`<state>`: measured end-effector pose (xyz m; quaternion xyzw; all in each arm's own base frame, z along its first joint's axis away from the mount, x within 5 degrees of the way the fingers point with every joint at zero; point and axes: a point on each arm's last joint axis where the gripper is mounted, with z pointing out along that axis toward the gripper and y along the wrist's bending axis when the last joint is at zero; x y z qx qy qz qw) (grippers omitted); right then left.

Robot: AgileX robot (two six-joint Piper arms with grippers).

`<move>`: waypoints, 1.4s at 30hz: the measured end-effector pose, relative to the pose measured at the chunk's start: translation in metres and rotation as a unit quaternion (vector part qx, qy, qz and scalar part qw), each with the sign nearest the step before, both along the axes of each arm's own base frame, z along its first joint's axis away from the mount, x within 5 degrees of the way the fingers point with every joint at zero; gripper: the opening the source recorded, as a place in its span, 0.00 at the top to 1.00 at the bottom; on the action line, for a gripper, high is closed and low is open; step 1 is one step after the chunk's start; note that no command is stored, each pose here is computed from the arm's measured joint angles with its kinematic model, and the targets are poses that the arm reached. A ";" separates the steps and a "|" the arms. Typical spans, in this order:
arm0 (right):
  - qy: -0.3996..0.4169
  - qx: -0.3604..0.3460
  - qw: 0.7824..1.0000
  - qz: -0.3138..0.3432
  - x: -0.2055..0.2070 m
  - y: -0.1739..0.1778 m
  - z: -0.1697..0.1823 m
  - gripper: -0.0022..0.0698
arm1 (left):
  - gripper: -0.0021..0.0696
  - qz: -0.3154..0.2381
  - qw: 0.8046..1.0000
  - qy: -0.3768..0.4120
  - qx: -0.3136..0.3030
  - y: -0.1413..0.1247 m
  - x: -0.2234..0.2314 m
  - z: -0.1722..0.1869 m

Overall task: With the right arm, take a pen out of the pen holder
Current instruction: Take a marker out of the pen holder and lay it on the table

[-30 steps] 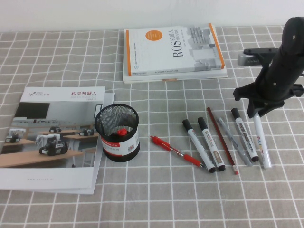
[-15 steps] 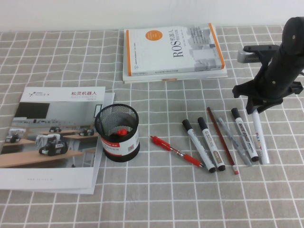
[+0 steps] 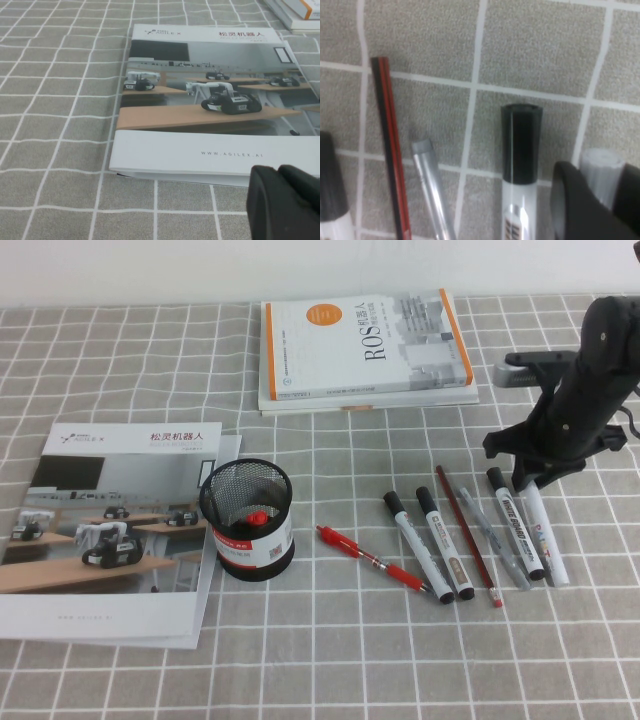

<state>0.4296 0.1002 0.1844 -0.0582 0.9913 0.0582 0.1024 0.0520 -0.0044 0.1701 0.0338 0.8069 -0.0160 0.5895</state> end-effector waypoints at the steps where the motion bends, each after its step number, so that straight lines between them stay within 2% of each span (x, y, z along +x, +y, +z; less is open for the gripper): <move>1: -0.002 0.001 1.000 0.000 0.000 0.000 0.000 0.84 | 0.98 0.000 1.000 0.000 0.000 0.000 0.000 0.000; 11: -0.002 0.014 1.000 -0.001 0.000 0.007 -0.002 0.84 | 0.98 0.000 1.000 0.000 0.000 0.000 0.000 0.000; 20: 0.004 0.021 1.000 -0.003 0.000 0.009 -0.006 0.74 | 0.98 0.000 1.000 0.000 0.000 0.000 0.000 0.000; 33: 0.014 0.021 1.000 -0.004 -0.001 0.009 -0.006 0.72 | 0.98 0.000 1.000 0.000 0.000 0.000 0.000 0.000; 42: 0.021 0.021 1.000 0.003 0.003 0.011 0.015 0.70 | 0.98 0.000 1.000 0.000 0.000 0.000 0.000 0.000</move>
